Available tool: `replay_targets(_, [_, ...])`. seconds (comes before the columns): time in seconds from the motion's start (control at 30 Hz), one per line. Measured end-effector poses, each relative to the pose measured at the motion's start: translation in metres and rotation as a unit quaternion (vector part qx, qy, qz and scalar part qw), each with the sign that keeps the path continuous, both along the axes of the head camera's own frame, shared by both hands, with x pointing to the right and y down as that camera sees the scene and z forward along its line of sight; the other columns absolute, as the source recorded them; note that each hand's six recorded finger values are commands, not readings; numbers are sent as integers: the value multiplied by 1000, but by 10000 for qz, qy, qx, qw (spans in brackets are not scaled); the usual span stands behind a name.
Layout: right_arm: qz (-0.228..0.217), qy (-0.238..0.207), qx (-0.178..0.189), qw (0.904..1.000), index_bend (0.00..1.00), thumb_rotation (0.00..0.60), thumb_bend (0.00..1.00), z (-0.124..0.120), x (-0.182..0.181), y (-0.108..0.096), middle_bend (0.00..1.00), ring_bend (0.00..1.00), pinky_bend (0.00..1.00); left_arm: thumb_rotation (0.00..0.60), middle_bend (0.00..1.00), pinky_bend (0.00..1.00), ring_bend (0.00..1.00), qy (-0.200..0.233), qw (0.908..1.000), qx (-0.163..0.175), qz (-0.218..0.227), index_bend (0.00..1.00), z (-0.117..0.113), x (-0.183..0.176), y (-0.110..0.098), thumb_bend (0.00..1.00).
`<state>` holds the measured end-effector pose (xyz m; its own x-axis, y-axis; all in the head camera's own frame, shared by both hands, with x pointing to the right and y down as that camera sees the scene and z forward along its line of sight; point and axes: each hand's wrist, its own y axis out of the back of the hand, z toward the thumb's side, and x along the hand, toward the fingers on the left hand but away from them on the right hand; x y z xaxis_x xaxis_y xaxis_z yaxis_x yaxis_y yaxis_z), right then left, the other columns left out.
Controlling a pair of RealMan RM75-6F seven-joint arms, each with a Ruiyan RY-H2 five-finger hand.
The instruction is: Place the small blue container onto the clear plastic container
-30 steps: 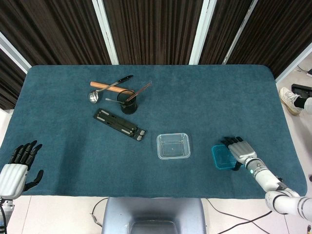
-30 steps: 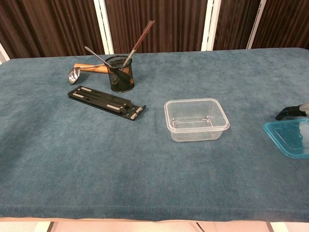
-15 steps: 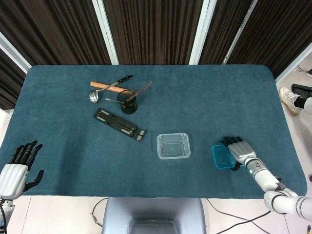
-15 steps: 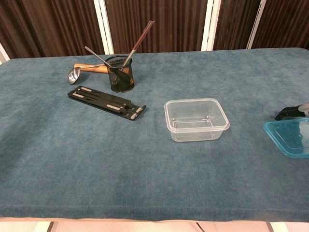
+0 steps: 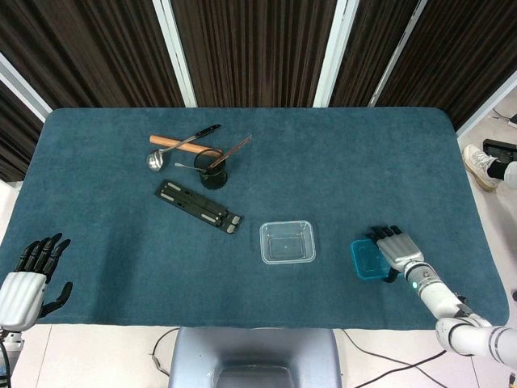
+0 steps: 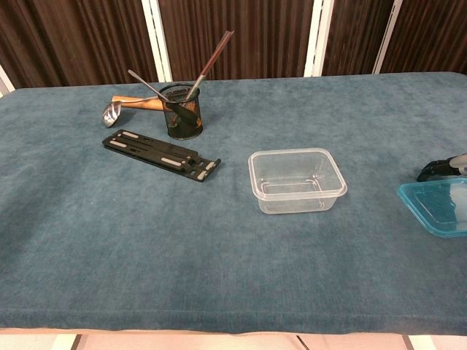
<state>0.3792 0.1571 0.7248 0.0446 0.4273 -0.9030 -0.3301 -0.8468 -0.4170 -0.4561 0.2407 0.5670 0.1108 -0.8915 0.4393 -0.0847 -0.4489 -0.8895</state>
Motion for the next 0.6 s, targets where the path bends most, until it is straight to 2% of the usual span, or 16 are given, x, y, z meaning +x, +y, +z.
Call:
replay_targets(0.33, [-84,4,53,10000,464,600,121,-2,-3,1,188,98,167,600,0,81,0,27,10000,-2,-4,0,-1,0,1,410])
replay_targets(0.6, [-104,7,121,9999,540,600,123,-5,-4,0,198,164,219,600,0,81,0,40,10000,-12,3,0,-1,0,1,410])
